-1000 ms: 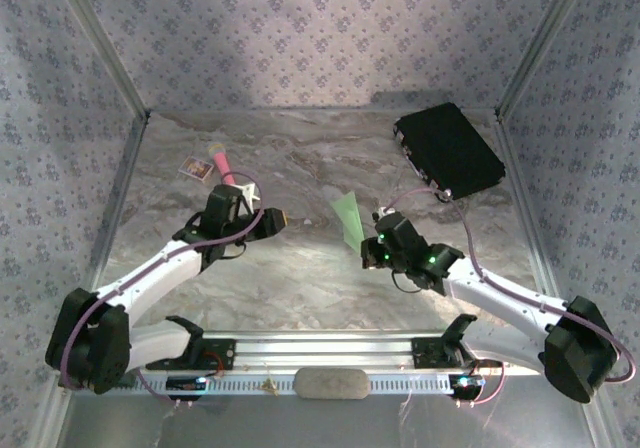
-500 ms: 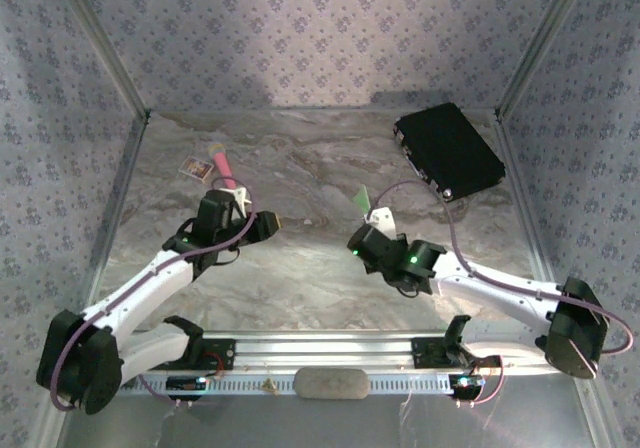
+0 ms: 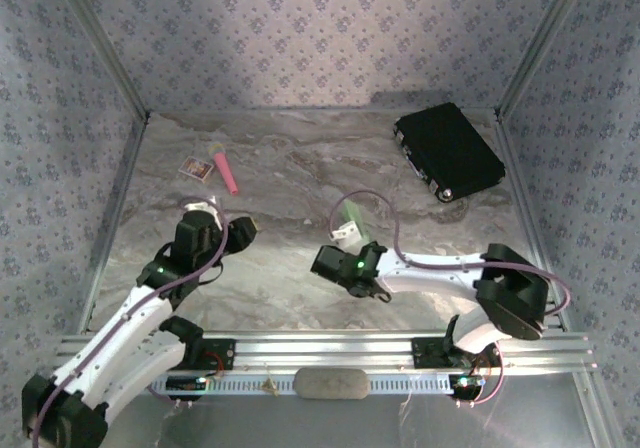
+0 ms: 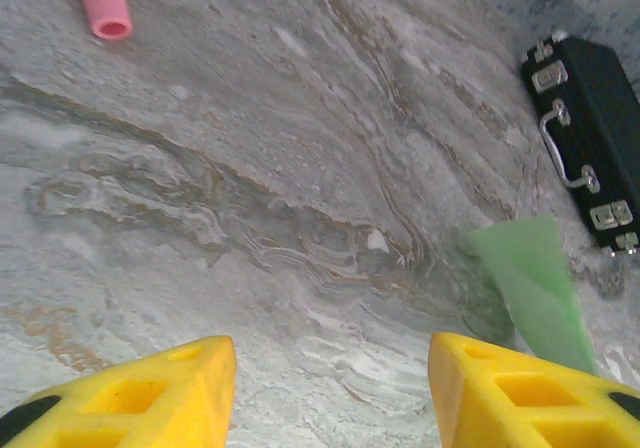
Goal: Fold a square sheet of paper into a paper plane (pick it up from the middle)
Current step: Turn over the paper at the center of the table, then rotate the paper at the center of the table, then fold the wing for the fifth time at the center of the table.
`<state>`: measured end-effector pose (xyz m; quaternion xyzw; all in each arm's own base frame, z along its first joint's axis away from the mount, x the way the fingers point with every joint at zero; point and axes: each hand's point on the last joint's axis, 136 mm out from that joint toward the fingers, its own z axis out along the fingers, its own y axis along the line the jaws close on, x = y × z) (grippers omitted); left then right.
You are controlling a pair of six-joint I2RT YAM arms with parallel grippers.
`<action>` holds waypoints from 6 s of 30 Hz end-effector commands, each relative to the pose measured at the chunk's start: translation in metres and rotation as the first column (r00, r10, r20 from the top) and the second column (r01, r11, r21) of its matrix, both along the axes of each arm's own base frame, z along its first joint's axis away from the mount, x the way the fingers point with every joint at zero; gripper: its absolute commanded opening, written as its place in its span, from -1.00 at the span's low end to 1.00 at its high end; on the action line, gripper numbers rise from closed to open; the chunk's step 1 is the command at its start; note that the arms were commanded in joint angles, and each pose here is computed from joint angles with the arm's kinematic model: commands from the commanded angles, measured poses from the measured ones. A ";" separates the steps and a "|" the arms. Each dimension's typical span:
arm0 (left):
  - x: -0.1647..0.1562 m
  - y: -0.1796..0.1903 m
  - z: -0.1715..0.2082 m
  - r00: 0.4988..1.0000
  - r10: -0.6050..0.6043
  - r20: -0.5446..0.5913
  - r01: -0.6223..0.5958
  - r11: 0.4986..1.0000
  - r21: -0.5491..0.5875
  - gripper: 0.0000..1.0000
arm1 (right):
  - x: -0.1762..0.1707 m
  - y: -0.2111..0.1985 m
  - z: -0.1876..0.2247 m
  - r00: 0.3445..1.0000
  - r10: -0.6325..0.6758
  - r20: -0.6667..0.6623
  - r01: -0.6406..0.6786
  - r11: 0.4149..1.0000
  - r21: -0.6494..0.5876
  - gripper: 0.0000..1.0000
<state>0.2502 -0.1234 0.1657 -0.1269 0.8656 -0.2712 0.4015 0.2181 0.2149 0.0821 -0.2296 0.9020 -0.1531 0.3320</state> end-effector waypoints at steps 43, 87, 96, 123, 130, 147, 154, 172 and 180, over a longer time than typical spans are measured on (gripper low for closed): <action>-0.015 -0.019 -0.019 0.977 -0.177 -0.118 0.179 0.984 -0.001 0.87 | 0.036 0.059 -0.008 0.946 0.077 -0.314 0.244 0.466 0.850 -0.73; -0.025 -0.031 -0.034 0.964 -0.214 -0.156 0.197 0.973 -0.117 0.99 | 0.031 0.073 -0.064 0.886 -0.030 -0.463 0.433 0.409 0.803 -1.00; -0.024 -0.032 -0.040 0.959 -0.213 -0.185 0.195 0.975 -0.110 0.99 | 0.017 0.051 -0.090 0.798 -0.269 -0.540 0.599 0.246 0.762 -1.00; 0.026 -0.151 -0.041 0.868 -0.404 -0.289 0.377 0.915 -0.145 -0.46 | 0.027 0.007 -0.014 0.926 -0.091 -0.367 0.368 0.445 0.817 -0.74; 0.026 -0.177 -0.059 0.829 -0.446 -0.336 0.403 0.894 -0.193 -0.63 | 0.023 0.000 -0.021 0.928 -0.055 -0.368 0.347 0.486 0.802 -0.51; 0.031 -0.194 -0.084 0.806 -0.479 -0.348 0.424 0.877 -0.225 -0.66 | 0.010 -0.009 -0.017 0.908 -0.088 -0.409 0.405 0.433 0.806 -0.24; 0.030 -0.191 -0.107 0.791 -0.473 -0.388 0.407 0.880 -0.244 -0.68 | 0.008 0.006 -0.013 0.905 -0.003 -0.426 0.382 0.448 0.809 -0.25; 0.013 -0.164 -0.167 0.755 -0.440 -0.487 0.420 0.894 -0.157 -0.78 | 0.009 0.015 -0.027 0.850 0.051 -0.525 0.455 0.430 0.779 -0.22; 0.014 -0.160 -0.167 0.747 -0.444 -0.494 0.436 0.889 -0.139 -0.81 | 0.015 0.023 -0.025 0.838 0.089 -0.538 0.468 0.387 0.794 -0.21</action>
